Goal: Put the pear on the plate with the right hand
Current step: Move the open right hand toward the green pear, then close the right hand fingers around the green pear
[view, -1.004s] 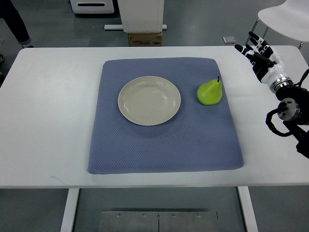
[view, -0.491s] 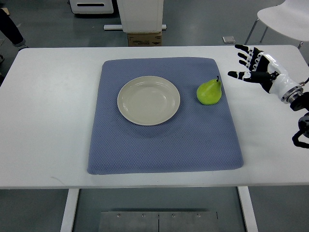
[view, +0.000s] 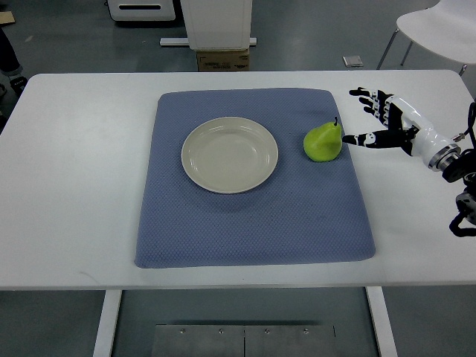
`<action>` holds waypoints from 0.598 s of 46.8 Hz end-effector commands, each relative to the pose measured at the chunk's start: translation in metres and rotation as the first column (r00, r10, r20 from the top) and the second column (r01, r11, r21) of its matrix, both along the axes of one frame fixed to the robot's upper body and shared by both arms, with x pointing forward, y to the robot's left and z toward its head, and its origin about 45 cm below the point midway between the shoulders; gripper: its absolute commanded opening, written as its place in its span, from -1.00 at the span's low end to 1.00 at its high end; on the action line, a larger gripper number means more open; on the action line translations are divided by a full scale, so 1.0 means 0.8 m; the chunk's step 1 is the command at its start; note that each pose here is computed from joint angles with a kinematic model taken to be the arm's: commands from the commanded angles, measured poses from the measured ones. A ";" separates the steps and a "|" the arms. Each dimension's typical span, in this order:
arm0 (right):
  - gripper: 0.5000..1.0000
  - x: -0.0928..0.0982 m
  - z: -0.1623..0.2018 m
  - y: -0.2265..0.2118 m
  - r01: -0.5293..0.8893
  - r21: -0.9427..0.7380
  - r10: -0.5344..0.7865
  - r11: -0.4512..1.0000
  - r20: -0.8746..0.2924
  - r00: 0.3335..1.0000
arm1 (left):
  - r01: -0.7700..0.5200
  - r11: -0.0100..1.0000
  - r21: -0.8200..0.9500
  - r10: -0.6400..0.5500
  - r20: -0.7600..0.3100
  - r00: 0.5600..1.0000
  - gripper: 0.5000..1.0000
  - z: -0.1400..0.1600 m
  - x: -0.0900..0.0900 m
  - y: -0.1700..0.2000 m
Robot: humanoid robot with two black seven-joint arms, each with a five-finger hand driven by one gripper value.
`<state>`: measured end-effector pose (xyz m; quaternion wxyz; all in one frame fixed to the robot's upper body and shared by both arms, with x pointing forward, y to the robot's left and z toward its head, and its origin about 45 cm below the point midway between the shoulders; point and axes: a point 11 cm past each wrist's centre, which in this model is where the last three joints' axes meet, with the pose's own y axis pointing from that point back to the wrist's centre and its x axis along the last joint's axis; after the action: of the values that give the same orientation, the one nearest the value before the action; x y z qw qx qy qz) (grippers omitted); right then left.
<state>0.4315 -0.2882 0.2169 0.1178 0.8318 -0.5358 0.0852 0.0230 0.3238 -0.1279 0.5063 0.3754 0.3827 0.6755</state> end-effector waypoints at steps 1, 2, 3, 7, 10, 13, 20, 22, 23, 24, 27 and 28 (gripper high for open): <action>1.00 0.003 -0.005 0.013 0.006 -0.041 -0.006 0.999 0.006 1.000 | -0.001 1.000 0.000 0.001 0.000 1.000 1.00 0.000 0.000 0.000; 1.00 0.003 -0.005 0.019 0.001 -0.053 0.000 0.999 0.009 1.000 | 0.000 1.000 0.000 0.000 0.000 1.000 1.00 0.000 0.000 0.000; 1.00 0.003 -0.007 0.024 -0.005 -0.067 0.006 0.998 0.009 1.000 | -0.001 1.000 0.000 0.001 0.000 1.000 1.00 0.000 0.000 0.000; 1.00 0.001 -0.016 0.037 -0.029 -0.140 0.031 0.990 0.010 0.999 | 0.000 1.000 0.000 0.000 0.000 1.000 1.00 0.000 0.000 0.000; 1.00 0.002 -0.018 0.043 -0.030 -0.180 0.035 0.983 0.022 0.999 | -0.001 1.000 0.000 0.001 0.000 1.000 1.00 0.000 0.000 0.000; 1.00 0.002 -0.021 0.050 -0.030 -0.197 0.036 0.980 0.028 0.999 | -0.001 1.000 0.000 0.001 0.000 1.000 1.00 0.000 0.000 0.000; 1.00 0.004 -0.025 0.056 -0.026 -0.209 0.029 0.978 0.011 1.000 | 0.001 1.000 -0.001 -0.001 0.000 1.000 1.00 0.000 0.000 -0.001; 0.99 0.005 -0.026 0.055 -0.019 -0.215 0.021 0.976 0.005 1.000 | -0.001 1.000 0.000 0.001 0.000 1.000 1.00 0.000 0.000 0.000; 1.00 0.006 -0.027 0.054 -0.013 -0.220 0.014 0.975 0.004 1.000 | 0.000 1.000 0.000 0.000 0.000 1.000 1.00 0.000 0.000 0.000; 0.99 0.006 -0.028 0.055 -0.007 -0.224 0.008 0.975 0.005 1.000 | 0.000 1.000 0.000 0.000 0.000 1.000 1.00 0.000 0.000 0.000; 0.99 0.008 -0.031 0.059 0.008 -0.235 -0.006 0.972 0.006 1.000 | -0.001 1.000 0.000 0.001 0.000 1.000 1.00 0.000 0.000 0.000; 0.99 0.008 -0.033 0.060 0.013 -0.240 -0.012 0.971 0.003 1.000 | -0.001 1.000 -0.001 0.001 0.001 1.000 1.00 0.000 0.000 -0.001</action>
<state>0.4372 -0.2433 0.1935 0.2118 0.8121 -0.5229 0.1493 0.0231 0.3236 -0.1279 0.5065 0.3753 0.3827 0.6754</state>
